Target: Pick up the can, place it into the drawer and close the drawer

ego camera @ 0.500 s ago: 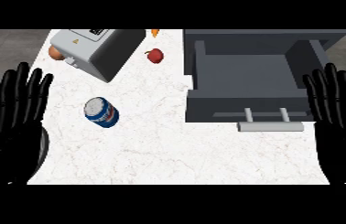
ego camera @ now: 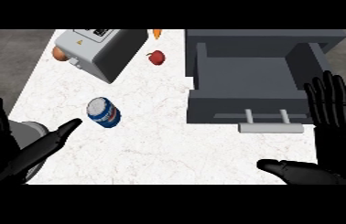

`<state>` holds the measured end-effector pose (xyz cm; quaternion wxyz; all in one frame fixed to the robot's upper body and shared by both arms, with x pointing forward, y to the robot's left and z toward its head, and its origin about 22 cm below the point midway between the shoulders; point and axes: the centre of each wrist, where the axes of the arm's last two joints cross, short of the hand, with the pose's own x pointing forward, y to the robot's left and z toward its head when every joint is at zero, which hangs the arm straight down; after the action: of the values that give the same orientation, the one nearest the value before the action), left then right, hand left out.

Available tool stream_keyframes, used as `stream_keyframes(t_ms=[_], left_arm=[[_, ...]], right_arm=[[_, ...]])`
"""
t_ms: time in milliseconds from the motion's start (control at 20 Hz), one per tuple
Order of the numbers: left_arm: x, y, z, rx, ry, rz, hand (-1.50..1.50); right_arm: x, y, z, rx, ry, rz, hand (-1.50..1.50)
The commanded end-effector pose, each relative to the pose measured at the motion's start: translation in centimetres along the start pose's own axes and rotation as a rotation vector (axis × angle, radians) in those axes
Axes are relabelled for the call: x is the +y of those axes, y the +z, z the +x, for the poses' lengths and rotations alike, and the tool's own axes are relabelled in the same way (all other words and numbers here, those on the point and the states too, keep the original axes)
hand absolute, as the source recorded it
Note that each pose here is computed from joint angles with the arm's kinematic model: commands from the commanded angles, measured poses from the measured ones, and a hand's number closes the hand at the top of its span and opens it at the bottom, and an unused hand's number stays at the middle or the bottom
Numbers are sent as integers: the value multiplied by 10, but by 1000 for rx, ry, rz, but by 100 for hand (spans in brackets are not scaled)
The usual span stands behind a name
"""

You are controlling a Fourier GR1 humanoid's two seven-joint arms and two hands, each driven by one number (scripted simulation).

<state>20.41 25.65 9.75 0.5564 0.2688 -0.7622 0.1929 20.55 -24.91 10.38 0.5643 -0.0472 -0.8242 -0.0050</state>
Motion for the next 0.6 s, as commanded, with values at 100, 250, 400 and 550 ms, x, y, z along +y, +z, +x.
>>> stream_keyframes(t_ms=[100, 250, 400, 550], left_arm=[[-24, 23, 1, 174, -9, 271, -150], [-50, 27, 11, 151, -16, 303, -150], [-67, 37, 20, 167, -26, 293, -150], [-87, 29, 20, 168, -48, 281, -150]], right_arm=[[2, 7, -4, 126, 6, -33, -150], [-5, 4, 7, 149, 12, -45, -150], [-13, 16, 1, 150, 24, -40, -150], [-10, -9, -8, 130, 24, -60, -150]])
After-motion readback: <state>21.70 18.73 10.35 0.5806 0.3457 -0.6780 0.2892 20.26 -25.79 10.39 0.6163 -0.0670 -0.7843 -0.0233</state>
